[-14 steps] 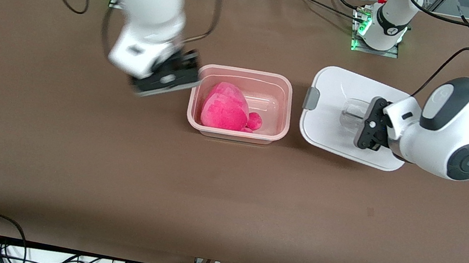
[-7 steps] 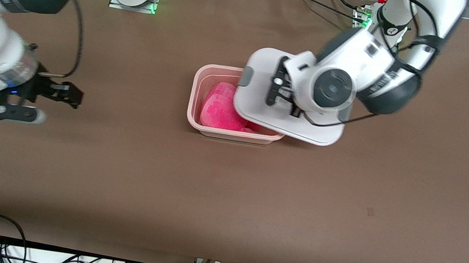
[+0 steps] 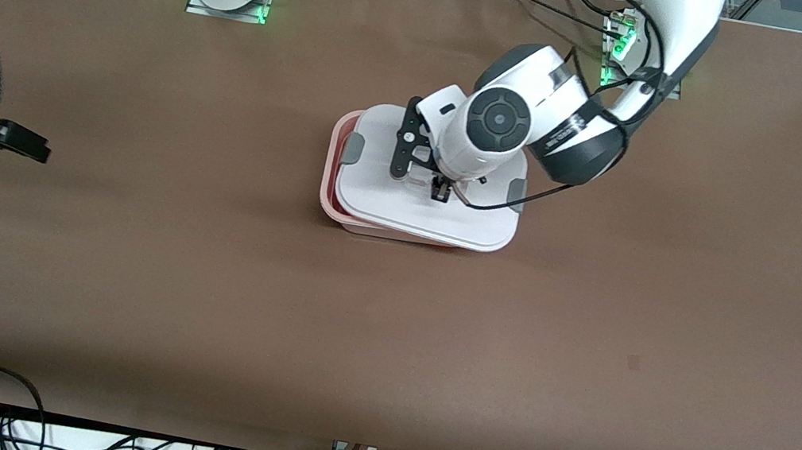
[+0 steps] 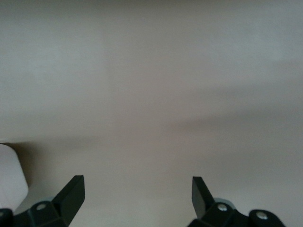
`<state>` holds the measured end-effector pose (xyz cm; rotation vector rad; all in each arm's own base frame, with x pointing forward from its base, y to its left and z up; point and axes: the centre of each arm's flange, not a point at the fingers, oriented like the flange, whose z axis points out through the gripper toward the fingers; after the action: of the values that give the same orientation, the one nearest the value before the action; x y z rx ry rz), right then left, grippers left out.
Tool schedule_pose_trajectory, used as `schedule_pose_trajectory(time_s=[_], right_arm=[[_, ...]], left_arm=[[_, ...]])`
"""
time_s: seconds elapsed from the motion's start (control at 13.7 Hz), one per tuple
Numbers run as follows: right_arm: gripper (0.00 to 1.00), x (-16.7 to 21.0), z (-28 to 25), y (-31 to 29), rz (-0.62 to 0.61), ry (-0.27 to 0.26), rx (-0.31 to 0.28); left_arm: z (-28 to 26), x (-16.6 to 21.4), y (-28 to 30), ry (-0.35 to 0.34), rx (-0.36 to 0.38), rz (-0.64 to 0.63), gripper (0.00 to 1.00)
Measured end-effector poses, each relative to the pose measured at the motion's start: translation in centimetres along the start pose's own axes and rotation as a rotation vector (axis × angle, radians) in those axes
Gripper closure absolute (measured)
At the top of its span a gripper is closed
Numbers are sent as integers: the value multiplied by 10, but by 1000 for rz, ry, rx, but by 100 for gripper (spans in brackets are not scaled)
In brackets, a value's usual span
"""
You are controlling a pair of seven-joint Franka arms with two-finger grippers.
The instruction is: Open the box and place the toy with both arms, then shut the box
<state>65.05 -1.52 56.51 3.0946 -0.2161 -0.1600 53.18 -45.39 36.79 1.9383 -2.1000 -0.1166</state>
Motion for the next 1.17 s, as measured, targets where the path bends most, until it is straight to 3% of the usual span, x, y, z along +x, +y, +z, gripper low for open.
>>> schedule_pose_trajectory(time_s=[0.36, 0.87, 1.17], right_arm=[[0, -35, 16, 32, 28, -59, -7], [0, -63, 4, 19, -4, -9, -5], [0, -77, -7, 21, -30, -34, -7]], left_arm=[[24, 13, 4, -11, -23, 0, 93], [21, 17, 1, 9, 8, -59, 93], [26, 26, 7, 8, 8, -132, 93]])
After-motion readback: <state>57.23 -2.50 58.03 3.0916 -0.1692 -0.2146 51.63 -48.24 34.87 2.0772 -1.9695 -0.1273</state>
